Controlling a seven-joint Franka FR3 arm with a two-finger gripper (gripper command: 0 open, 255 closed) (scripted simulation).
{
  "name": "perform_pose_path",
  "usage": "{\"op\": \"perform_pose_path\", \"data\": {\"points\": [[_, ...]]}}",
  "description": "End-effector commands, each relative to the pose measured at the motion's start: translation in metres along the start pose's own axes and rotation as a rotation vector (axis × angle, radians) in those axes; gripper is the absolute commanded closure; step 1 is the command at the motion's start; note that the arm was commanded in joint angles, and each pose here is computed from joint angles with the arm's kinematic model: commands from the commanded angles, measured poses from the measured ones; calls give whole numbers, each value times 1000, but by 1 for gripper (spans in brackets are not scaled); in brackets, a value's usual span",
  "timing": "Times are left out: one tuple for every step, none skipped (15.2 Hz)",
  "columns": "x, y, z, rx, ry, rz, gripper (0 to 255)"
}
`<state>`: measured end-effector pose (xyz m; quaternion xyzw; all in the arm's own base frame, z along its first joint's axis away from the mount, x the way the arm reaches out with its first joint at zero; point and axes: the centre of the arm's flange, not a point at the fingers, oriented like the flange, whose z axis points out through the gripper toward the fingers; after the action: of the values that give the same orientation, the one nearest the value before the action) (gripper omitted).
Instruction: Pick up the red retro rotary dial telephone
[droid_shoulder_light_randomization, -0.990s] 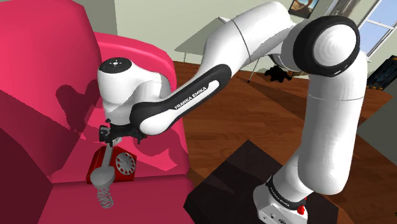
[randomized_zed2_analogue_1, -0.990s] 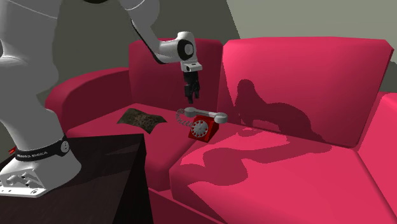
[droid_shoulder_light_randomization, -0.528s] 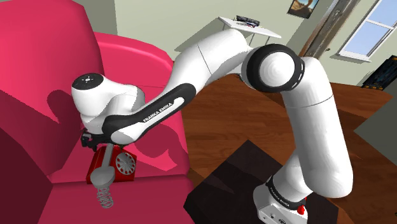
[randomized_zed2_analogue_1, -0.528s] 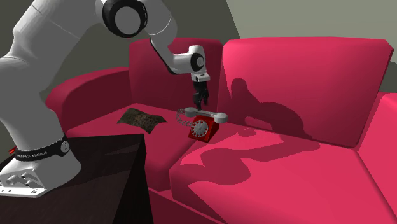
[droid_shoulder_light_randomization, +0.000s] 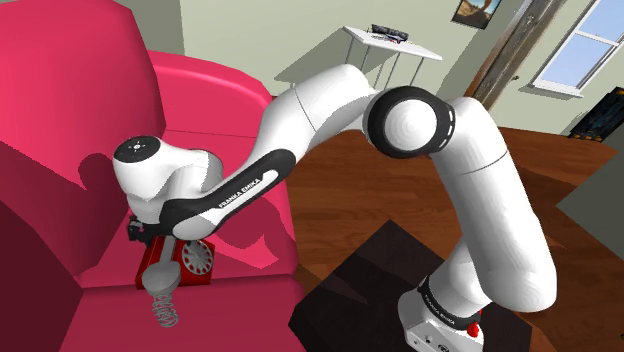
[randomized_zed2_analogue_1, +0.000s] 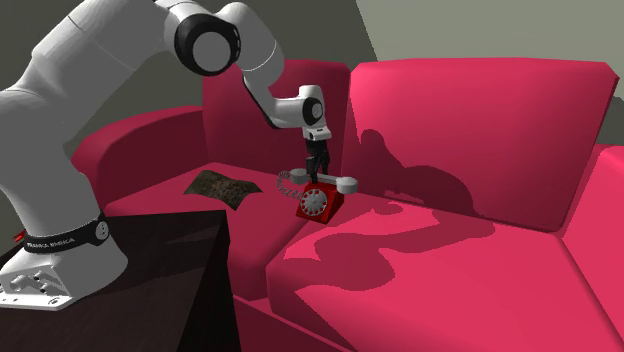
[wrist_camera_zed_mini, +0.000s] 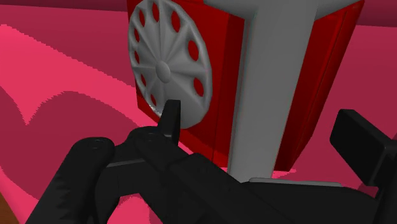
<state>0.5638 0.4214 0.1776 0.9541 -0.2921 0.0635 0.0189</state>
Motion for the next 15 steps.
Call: {"op": "perform_pose_path", "data": {"points": [[-1,0,4,0,0,0,0],[0,0,4,0,0,0,255],[0,0,4,0,0,0,255],[0,0,4,0,0,0,255],[0,0,4,0,0,0,255],[0,0,4,0,0,0,255],[0,0,4,0,0,0,255],[0,0,4,0,0,0,255],[-1,0,4,1,0,0,255],[-1,0,5,1,0,0,255],[-1,0,4,0,0,0,255],[0,0,-1,0,0,0,255],[1,0,-6,0,0,0,255],[2,0,-12,0,0,0,255],[2,0,-17,0,0,0,255]]}}
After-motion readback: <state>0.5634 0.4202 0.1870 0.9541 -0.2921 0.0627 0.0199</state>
